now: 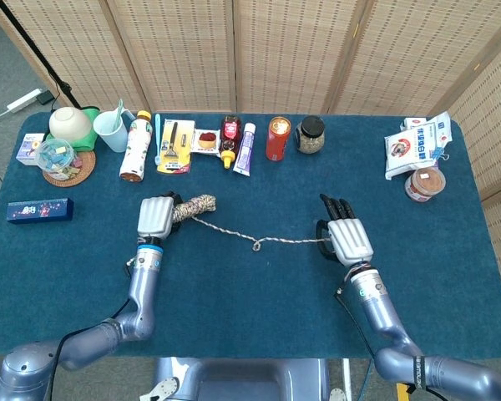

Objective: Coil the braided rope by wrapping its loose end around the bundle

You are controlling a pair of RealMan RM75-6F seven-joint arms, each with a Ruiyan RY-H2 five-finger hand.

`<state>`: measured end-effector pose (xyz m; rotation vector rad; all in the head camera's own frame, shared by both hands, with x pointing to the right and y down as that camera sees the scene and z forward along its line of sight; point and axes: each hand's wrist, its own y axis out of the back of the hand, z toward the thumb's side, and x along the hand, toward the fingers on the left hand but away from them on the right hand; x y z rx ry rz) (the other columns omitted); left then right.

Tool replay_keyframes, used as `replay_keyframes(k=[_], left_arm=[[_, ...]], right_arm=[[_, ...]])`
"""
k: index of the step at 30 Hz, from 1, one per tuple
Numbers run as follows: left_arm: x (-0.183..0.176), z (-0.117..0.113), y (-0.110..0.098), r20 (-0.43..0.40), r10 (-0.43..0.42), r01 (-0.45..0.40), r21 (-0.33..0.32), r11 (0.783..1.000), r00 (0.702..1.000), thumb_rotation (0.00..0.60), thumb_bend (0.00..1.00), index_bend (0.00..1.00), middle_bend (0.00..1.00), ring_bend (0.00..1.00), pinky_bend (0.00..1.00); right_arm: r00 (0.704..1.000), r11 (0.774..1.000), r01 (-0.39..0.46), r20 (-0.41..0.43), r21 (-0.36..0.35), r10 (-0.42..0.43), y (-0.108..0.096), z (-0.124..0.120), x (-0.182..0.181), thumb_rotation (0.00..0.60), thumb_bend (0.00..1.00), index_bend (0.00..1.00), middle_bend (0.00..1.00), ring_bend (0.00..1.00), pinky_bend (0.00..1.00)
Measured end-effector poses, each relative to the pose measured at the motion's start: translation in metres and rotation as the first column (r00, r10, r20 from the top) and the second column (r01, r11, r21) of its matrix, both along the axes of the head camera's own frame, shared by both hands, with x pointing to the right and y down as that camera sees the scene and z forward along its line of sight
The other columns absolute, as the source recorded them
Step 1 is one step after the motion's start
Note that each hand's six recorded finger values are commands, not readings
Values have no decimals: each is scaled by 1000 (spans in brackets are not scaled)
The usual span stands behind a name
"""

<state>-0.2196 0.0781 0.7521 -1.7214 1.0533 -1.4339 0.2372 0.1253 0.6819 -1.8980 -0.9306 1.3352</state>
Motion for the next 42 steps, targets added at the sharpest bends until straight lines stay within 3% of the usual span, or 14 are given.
replay_keyframes(k=[8, 13, 21, 26, 32, 38, 42], left_arm=[[-10, -4, -2, 8, 13, -13, 18, 1000, 1000, 600, 502, 620, 489, 506, 654], [-16, -3, -2, 36, 21, -22, 25, 999, 999, 600, 577, 713, 576, 585, 732], [-22, -6, -4, 42, 17, -19, 59, 998, 999, 600, 590, 771, 624, 632, 774], [-27, -14, -8, -18, -12, 14, 89, 996, 1000, 600, 590, 781, 633, 641, 780], [-32, -31, -16, -156, -56, 73, 100, 992, 986, 600, 596, 788, 634, 641, 780], [-33, -39, -21, -235, -67, 83, 59, 995, 970, 600, 599, 791, 635, 641, 780], [-29, -34, -17, -250, -28, 30, 5, 1000, 968, 600, 599, 790, 635, 638, 780]], right_arm=[[1000, 1000, 10, 1, 8, -10, 1, -4, -2, 600, 488, 655, 0, 0, 0], [1000, 1000, 17, -4, 10, -17, 3, -5, -2, 600, 488, 655, 0, 0, 0], [1000, 1000, 17, -6, 17, -17, 3, -8, -1, 600, 487, 655, 0, 0, 0], [1000, 1000, 17, -6, 21, -17, 3, -11, 1, 600, 488, 656, 0, 0, 0], [1000, 999, 22, 7, 42, -23, 1, -21, -1, 600, 509, 660, 0, 0, 0], [999, 998, 24, 41, 61, -27, -3, -38, -7, 600, 511, 663, 0, 0, 0], [997, 996, 25, 64, 82, -31, -9, -54, -12, 600, 513, 666, 0, 0, 0]])
